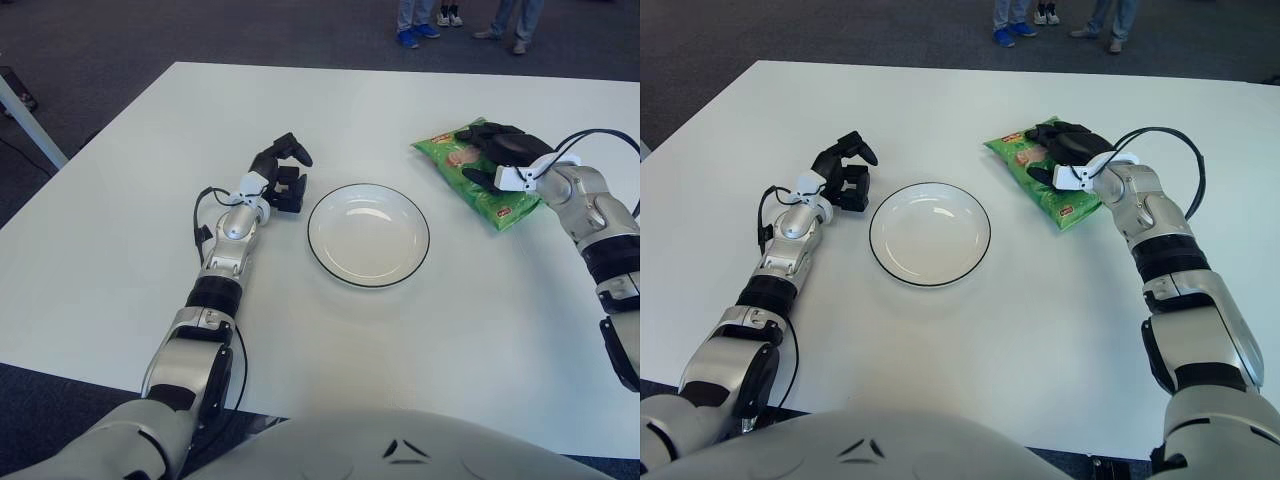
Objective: Put the snack into the plate.
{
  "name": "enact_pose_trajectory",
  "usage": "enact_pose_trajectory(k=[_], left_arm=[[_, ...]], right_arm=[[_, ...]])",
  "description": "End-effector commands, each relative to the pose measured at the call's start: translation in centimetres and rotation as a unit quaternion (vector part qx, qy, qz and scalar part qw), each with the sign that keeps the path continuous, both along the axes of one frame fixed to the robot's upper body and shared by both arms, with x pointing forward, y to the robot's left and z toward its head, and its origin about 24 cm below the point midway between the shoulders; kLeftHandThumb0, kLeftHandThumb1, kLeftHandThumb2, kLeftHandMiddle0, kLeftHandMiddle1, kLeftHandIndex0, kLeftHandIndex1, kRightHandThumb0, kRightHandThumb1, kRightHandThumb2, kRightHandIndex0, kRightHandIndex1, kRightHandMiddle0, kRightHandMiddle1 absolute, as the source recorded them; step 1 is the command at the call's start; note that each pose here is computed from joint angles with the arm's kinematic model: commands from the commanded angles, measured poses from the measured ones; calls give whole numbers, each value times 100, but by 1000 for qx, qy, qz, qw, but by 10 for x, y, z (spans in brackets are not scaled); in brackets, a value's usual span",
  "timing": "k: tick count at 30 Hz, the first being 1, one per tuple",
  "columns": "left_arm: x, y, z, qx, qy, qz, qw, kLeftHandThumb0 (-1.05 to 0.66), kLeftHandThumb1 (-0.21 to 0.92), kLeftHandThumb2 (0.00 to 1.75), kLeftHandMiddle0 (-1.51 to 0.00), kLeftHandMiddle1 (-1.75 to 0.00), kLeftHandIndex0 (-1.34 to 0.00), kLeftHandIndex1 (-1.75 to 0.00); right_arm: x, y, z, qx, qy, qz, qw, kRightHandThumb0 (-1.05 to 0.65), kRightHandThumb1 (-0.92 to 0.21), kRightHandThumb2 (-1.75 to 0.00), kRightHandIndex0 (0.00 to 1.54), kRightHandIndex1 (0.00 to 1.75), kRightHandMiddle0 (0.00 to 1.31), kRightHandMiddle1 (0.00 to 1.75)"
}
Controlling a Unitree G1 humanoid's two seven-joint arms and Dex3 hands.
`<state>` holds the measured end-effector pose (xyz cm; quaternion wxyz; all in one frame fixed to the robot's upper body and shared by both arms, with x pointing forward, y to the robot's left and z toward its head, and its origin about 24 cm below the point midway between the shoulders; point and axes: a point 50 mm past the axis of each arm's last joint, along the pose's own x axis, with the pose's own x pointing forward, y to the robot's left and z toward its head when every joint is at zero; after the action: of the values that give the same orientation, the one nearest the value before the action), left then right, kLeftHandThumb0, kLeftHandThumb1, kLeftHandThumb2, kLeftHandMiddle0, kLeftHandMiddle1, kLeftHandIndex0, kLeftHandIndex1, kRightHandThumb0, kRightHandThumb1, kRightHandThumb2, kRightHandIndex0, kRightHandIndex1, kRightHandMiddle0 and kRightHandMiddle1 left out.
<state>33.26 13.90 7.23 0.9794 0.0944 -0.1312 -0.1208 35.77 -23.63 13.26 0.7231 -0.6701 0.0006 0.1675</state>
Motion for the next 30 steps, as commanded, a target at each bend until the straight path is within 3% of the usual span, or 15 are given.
enact_pose_trajectory(k=[1,14,22,23,26,27,29,30], left_arm=[[-14,6,-32,2,60,7,998,-50,28,136,-126,-175,-65,-175],[-14,7,-32,2,65,10,998,-49,29,134,-128,-175,-63,-175],[-15,8,-31,5,64,13,998,-48,31,132,-127,-175,-62,-175],[-15,8,-31,5,65,13,998,-48,31,132,-127,-175,-62,-175],[-16,8,-31,2,69,11,998,-48,31,132,-127,-175,-61,-175],[-16,8,-31,1,71,10,997,-48,31,132,-127,-175,-61,-175],[-16,8,-31,1,72,10,997,-48,32,132,-127,-175,-61,-175],[-16,8,-31,0,72,10,997,-48,32,132,-127,-175,-61,-175]], right_arm=[[-4,-3,-22,-26,54,-18,998,-105,-92,-103,0,0,0,39],[-7,-4,-25,-37,63,-34,997,-104,-92,-97,0,0,0,45],[-9,-4,-23,-44,22,-50,998,-89,-92,-83,5,3,0,88],[-9,-4,-23,-46,12,-52,998,-87,-92,-82,5,9,0,94],[-10,-5,-23,-52,-15,-52,997,-78,-92,-71,1,61,2,126],[-11,-5,-23,-54,-25,-52,997,-77,-92,-69,1,68,2,130],[-11,-5,-23,-56,-35,-51,996,-71,-90,-62,0,102,7,145],[-11,-5,-22,-57,-42,-51,996,-70,-89,-61,0,107,8,147]])
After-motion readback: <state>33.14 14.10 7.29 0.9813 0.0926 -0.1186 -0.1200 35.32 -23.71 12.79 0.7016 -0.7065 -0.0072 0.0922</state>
